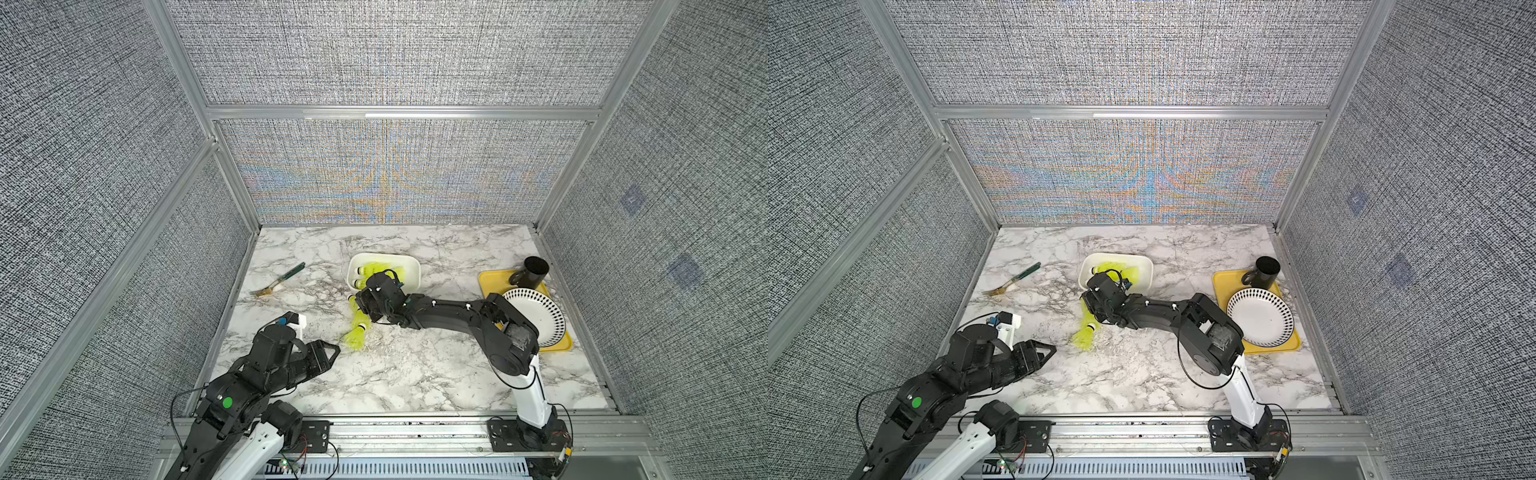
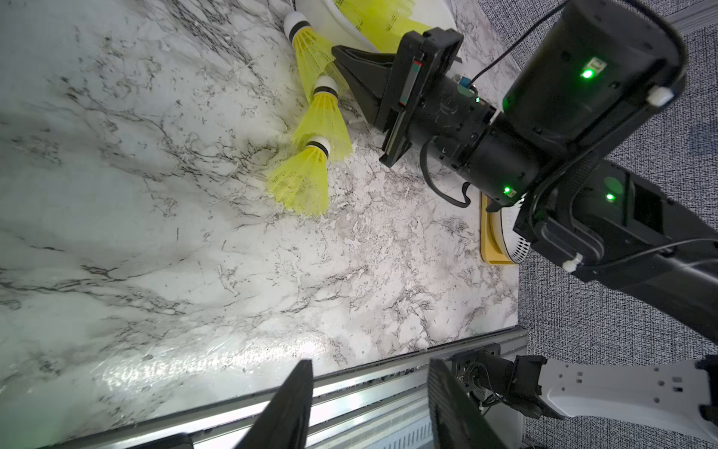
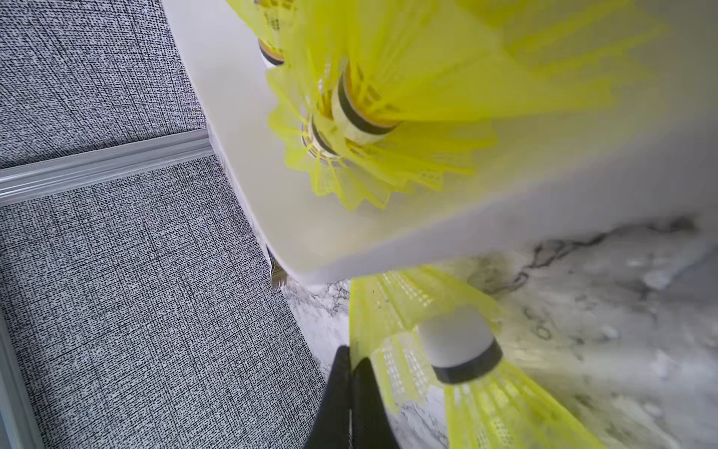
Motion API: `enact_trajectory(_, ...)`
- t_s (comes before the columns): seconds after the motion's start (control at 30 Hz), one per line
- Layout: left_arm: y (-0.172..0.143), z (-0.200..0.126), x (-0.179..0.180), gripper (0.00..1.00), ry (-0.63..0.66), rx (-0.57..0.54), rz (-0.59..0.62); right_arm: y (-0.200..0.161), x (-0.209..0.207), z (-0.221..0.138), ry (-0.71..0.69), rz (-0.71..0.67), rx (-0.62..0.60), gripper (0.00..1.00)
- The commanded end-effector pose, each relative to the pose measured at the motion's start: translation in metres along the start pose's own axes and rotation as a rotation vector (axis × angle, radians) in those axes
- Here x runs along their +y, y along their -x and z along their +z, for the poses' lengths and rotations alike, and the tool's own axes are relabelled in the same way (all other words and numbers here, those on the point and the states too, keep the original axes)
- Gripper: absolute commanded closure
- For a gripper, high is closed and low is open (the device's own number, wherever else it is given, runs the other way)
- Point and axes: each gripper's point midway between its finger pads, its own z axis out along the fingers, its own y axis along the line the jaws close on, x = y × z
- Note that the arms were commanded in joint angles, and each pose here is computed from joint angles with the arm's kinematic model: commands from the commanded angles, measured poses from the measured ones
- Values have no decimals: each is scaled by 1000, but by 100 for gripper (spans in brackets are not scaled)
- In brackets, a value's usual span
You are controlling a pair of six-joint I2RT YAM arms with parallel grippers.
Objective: Put the shuttlecocks into the storage box
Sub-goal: Pick up the shuttlecock at the center of the board, then place the shuttlecock in the storage box.
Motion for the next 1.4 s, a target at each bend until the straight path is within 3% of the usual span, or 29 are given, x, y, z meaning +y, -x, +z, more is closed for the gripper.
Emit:
enact_trajectory(0.0, 3, 3, -1, 49, -5, -10, 3, 3, 0, -6, -9, 15, -15, 100)
enact_trajectory(0.53, 8, 8, -5, 49, -12, -18, -2, -21, 54, 1, 177, -173, 129, 100)
enact_trajectory(0.83, 14, 10, -11, 49, -23, -29, 1, -28, 101, -16, 199, -441, 101, 100)
enact_trajectory(1.1, 32, 17, -37, 49, -72, -46, 24, 11, 121, -62, 101, -798, 8, 100)
enact_trajectory(1.37, 47, 39, -56, 49, -106, -32, 42, 80, 89, -117, -81, -1052, -13, 100)
